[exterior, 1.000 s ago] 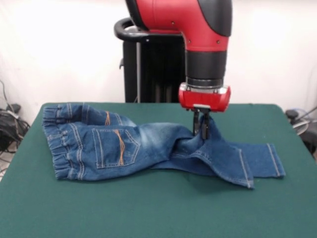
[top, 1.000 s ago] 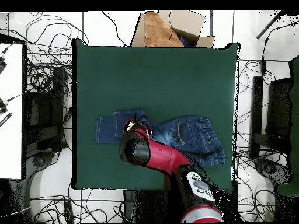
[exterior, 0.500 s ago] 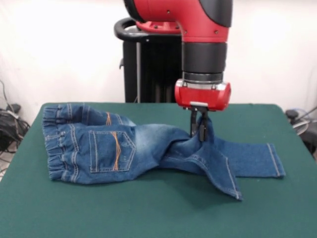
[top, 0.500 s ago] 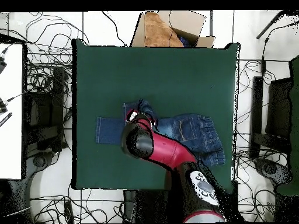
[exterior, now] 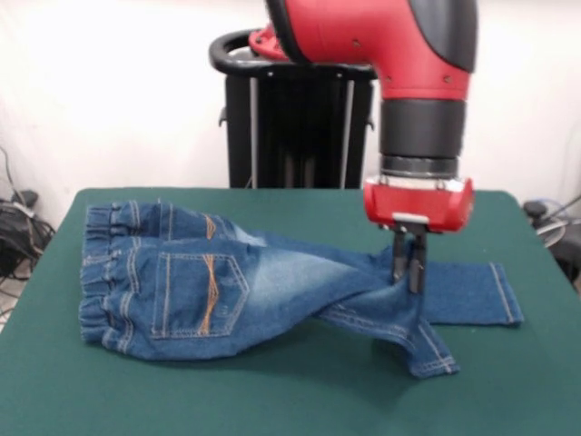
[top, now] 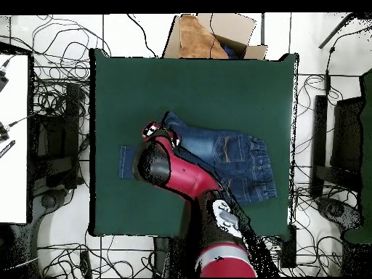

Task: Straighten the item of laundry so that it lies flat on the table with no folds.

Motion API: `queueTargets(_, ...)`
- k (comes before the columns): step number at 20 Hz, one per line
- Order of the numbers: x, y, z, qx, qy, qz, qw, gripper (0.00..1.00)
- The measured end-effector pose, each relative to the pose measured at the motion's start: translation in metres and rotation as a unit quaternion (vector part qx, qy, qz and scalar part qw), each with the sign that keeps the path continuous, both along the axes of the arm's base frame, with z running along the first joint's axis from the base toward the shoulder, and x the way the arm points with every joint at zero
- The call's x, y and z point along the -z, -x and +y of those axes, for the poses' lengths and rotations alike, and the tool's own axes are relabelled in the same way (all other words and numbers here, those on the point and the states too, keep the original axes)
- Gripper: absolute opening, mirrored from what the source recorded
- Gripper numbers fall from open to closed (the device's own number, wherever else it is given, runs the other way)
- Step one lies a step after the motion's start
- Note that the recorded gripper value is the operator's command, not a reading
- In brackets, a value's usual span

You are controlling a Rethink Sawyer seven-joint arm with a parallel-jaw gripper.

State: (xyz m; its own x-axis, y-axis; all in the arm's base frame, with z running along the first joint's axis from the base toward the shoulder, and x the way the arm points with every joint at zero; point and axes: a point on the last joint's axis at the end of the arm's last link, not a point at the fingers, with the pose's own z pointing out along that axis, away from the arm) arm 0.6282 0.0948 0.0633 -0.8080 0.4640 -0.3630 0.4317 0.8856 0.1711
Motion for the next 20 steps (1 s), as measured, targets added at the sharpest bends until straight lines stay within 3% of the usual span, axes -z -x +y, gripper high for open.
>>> queueTargets(3,0.009,-0.006,0.014,0.009,0.006,-0.018,0.9998,0.0)
queueTargets(8,0.018,-0.007,0.023,0.021,0.006,-0.021,0.9995,0.0)
queueTargets(20,0.014,-0.013,0.012,0.037,0.01,-0.025,0.999,0.0)
